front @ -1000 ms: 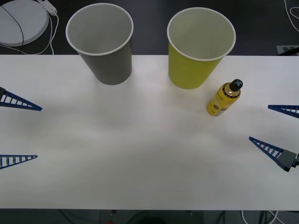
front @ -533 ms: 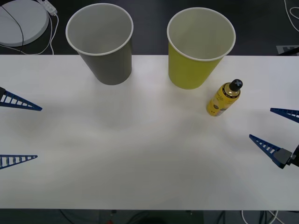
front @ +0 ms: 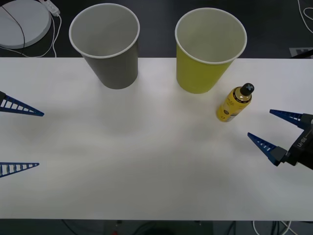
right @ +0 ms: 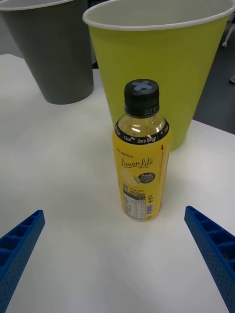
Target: Put the can into the green bin and the plastic bottle into the gray bin
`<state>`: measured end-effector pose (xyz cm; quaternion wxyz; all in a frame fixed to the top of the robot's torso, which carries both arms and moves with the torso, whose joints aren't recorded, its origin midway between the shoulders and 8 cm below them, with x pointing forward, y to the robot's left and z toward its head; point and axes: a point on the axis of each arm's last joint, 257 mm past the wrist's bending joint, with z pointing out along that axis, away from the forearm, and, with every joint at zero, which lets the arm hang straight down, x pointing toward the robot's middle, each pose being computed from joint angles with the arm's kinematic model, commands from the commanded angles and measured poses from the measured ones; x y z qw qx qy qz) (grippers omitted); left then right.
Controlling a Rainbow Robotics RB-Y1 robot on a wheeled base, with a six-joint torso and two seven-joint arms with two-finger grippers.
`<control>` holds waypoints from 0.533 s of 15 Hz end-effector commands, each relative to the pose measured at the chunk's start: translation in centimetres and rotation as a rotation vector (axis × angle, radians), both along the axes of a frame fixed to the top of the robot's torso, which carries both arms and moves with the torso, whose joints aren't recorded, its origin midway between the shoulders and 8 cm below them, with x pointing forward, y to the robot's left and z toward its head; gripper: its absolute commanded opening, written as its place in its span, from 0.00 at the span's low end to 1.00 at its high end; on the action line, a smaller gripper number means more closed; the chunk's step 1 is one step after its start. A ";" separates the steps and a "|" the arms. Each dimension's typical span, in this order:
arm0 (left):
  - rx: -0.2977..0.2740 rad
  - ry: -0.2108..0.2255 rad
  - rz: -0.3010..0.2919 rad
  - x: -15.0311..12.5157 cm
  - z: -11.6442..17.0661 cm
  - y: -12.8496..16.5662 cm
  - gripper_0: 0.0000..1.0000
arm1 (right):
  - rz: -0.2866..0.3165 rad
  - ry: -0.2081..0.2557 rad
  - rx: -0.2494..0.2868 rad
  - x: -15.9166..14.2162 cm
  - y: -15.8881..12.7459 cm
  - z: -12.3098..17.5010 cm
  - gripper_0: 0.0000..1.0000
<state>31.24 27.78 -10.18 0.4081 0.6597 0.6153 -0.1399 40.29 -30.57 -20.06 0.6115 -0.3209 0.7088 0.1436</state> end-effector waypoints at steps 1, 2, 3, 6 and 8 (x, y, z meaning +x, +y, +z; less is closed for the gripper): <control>0.000 0.000 0.000 0.0 0.0 0.0 1.00 | -0.027 -0.017 0.009 1.3 0.3 0.3 1.00; 0.000 0.000 0.000 0.0 0.0 0.0 1.00 | -0.038 -0.022 0.009 1.7 0.4 0.4 1.00; 0.000 0.000 0.000 0.0 0.0 0.0 1.00 | -0.048 -0.025 0.008 2.0 0.4 0.3 1.00; 0.000 0.000 0.000 0.0 0.0 0.0 1.00 | -0.082 -0.046 -0.011 3.2 0.2 0.5 1.00; 0.000 0.000 0.000 0.0 0.0 0.0 1.00 | -0.103 -0.051 -0.009 3.9 0.4 0.4 1.00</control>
